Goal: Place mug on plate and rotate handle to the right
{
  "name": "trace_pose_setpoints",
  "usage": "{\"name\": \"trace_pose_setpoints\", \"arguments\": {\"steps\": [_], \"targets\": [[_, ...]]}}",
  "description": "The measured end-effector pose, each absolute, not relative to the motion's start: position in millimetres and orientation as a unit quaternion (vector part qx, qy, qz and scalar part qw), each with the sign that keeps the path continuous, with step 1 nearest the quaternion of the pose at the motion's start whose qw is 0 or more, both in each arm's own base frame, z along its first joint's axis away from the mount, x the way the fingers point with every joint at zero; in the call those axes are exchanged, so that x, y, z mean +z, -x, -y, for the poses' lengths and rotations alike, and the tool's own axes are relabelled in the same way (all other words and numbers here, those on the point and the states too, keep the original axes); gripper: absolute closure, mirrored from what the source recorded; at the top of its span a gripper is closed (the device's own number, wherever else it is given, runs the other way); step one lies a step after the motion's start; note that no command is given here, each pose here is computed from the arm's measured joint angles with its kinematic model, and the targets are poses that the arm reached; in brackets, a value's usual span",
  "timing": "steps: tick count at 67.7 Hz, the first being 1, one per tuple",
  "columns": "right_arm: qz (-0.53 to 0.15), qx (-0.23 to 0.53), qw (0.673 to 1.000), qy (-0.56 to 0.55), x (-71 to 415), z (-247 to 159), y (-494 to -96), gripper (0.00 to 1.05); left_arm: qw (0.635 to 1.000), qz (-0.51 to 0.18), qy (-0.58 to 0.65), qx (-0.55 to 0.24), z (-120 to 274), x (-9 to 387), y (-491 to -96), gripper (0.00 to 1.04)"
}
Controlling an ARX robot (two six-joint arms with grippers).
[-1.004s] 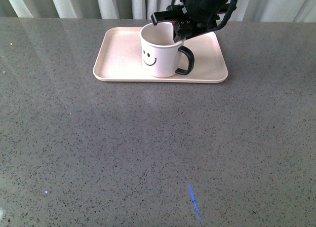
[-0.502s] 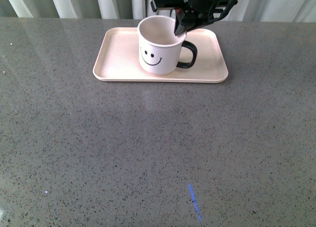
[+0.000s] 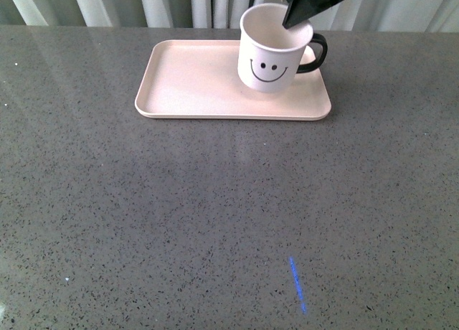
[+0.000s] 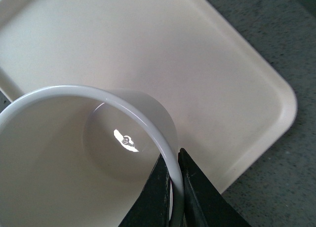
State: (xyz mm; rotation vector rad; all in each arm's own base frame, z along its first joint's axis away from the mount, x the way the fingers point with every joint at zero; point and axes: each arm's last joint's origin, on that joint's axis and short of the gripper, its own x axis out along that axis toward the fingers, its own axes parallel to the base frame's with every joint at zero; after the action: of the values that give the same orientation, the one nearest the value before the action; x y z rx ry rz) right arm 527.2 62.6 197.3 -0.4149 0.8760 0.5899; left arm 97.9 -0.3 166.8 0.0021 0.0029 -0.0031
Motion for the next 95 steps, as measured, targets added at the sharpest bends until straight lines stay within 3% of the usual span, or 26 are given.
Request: {"name": "trace_pose_setpoints", "arguments": {"steps": [35, 95], "targets": [[-0.413, 0.302, 0.835, 0.205, 190, -69, -552, 1.03, 1.000, -0.001, -0.001, -0.002, 0, 167, -98, 0.09], [-0.420, 0.329, 0.816, 0.221, 170, -85, -553, 1.03, 1.000, -0.001, -0.001, -0.002, 0, 167, -98, 0.09]]}}
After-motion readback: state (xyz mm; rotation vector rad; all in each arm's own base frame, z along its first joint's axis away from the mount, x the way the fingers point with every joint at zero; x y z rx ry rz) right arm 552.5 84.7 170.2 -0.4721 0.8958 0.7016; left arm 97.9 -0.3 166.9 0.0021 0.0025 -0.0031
